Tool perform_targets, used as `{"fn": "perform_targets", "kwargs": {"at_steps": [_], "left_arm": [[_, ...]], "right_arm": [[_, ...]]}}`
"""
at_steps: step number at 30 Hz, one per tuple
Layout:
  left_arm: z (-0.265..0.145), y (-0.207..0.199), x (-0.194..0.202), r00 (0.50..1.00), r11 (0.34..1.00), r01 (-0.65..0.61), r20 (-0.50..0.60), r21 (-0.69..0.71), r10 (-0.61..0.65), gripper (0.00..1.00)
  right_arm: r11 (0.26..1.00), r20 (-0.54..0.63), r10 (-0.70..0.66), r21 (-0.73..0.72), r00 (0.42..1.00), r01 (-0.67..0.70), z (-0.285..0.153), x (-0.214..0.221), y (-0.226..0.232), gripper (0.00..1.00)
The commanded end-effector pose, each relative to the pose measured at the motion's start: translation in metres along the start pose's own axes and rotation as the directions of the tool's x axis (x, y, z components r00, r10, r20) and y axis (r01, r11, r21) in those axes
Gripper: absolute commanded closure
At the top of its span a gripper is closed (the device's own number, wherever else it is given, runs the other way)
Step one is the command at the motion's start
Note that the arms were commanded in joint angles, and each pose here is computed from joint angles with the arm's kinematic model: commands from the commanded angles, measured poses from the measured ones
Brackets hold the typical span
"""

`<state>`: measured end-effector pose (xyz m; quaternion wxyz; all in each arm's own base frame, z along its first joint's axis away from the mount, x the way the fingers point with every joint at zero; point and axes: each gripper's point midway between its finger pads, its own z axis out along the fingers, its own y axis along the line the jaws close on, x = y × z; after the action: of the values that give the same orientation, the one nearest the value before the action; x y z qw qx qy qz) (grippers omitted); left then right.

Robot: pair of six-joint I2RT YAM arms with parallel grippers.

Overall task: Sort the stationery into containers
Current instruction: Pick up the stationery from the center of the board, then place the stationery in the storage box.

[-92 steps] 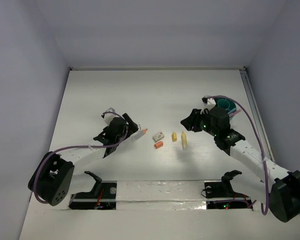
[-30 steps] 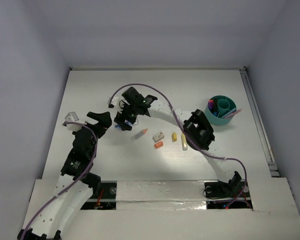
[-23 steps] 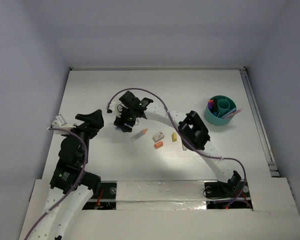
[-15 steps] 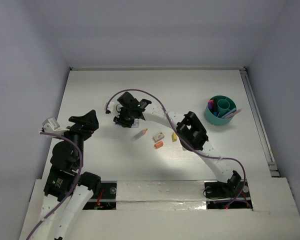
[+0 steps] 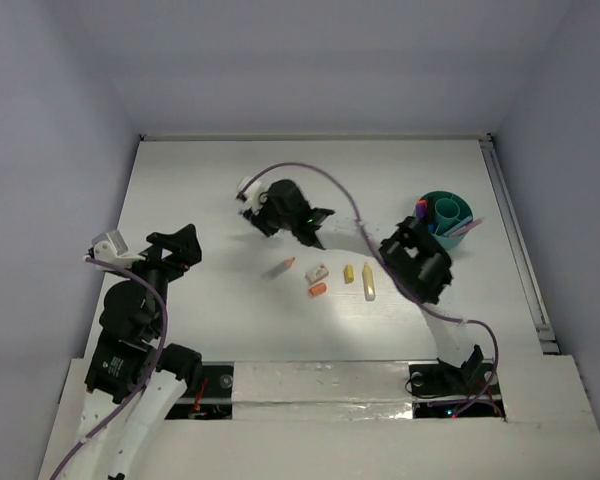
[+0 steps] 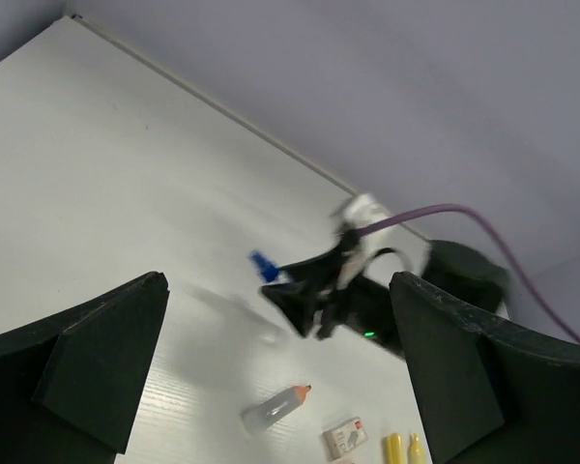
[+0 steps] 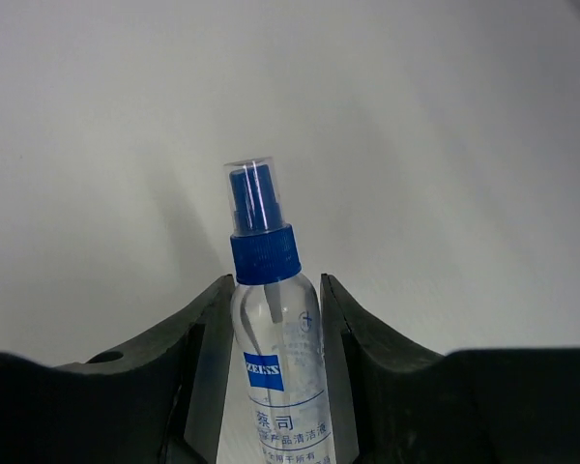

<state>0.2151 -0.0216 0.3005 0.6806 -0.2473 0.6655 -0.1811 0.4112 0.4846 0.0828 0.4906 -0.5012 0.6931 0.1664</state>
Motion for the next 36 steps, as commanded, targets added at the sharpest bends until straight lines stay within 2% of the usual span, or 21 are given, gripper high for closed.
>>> {"fn": "perform_targets", "kwargs": {"at_steps": [1, 2, 3, 4, 6, 7, 8, 10, 11, 13, 14, 16, 19, 25, 27, 36], "left_arm": [[-0.003, -0.017, -0.011, 0.999, 0.996, -0.048, 0.004, 0.072, 0.048, 0.01], [-0.003, -0.02, -0.01, 0.999, 0.995, -0.046, 0.003, 0.091, 0.046, 0.01], [-0.004, -0.022, -0.01, 0.999, 0.993, -0.043, 0.008, 0.111, 0.043, 0.01], [-0.005, -0.028, -0.009, 0.999, 0.988, -0.046, 0.009, 0.146, 0.045, 0.01], [-0.008, -0.033, -0.01, 0.999, 0.982, -0.044, 0.017, 0.183, 0.041, 0.01], [-0.009, -0.035, -0.009, 0.999, 0.98, -0.044, 0.015, 0.196, 0.042, 0.01], [-0.01, -0.037, -0.009, 0.999, 0.977, -0.042, 0.01, 0.207, 0.04, 0.01], [-0.01, -0.038, -0.007, 0.999, 0.977, -0.039, 0.002, 0.211, 0.039, 0.01], [-0.011, -0.036, -0.006, 0.999, 0.977, -0.042, 0.002, 0.208, 0.043, 0.01], [-0.015, -0.04, -0.005, 0.999, 0.972, -0.04, -0.004, 0.232, 0.042, 0.01], [-0.015, -0.039, -0.005, 0.999, 0.972, -0.043, -0.002, 0.231, 0.045, 0.01], [-0.018, -0.042, -0.003, 0.999, 0.967, -0.042, -0.013, 0.25, 0.046, 0.01], [-0.019, -0.043, 0.0, 0.998, 0.964, -0.043, -0.024, 0.261, 0.051, 0.01], [-0.023, -0.045, 0.0, 0.999, 0.96, -0.035, -0.029, 0.278, 0.045, 0.01], [-0.023, -0.042, -0.002, 0.999, 0.964, -0.034, -0.02, 0.262, 0.041, 0.01], [-0.026, -0.046, -0.002, 0.999, 0.958, -0.03, -0.025, 0.284, 0.038, 0.01]], "right_arm": [[0.938, 0.534, 0.118, 0.218, 0.837, -0.271, -0.124, -0.15, -0.122, 0.86], [0.909, 0.612, 0.139, 0.232, 0.779, -0.345, -0.151, -0.16, -0.14, 0.87], [0.875, 0.64, 0.143, 0.275, 0.755, -0.398, -0.188, -0.154, -0.153, 0.87], [0.812, 0.682, 0.133, 0.342, 0.719, -0.474, -0.219, -0.146, -0.185, 0.88], [0.725, 0.709, 0.103, 0.427, 0.698, -0.541, -0.273, -0.125, -0.206, 0.88], [0.656, 0.714, 0.08, 0.488, 0.695, -0.576, -0.3, -0.108, -0.227, 0.88], [0.558, 0.733, 0.054, 0.541, 0.678, -0.63, -0.329, -0.094, -0.244, 0.88], [0.436, 0.748, 0.024, 0.589, 0.663, -0.68, -0.378, -0.064, -0.255, 0.89], [0.323, 0.771, 0.011, 0.6, 0.637, -0.732, -0.409, -0.041, -0.273, 0.89], [0.229, 0.785, -0.014, 0.606, 0.62, -0.762, -0.443, -0.017, -0.282, 0.89], [0.147, 0.788, -0.037, 0.612, 0.614, -0.777, -0.468, 0.005, -0.289, 0.89], [0.073, 0.788, -0.046, 0.616, 0.614, -0.784, -0.487, 0.026, -0.297, 0.9], [0.026, 0.793, -0.034, 0.609, 0.608, -0.793, -0.502, 0.052, -0.308, 0.91], [0.042, 0.751, 0.051, 0.657, 0.658, -0.753, -0.483, 0.085, -0.323, 0.91], [0.06, 0.743, 0.095, 0.661, 0.663, -0.748, -0.469, 0.098, -0.325, 0.91], [0.03, 0.724, 0.201, 0.669, 0.66, -0.742, -0.444, 0.145, -0.324, 0.9]]}}
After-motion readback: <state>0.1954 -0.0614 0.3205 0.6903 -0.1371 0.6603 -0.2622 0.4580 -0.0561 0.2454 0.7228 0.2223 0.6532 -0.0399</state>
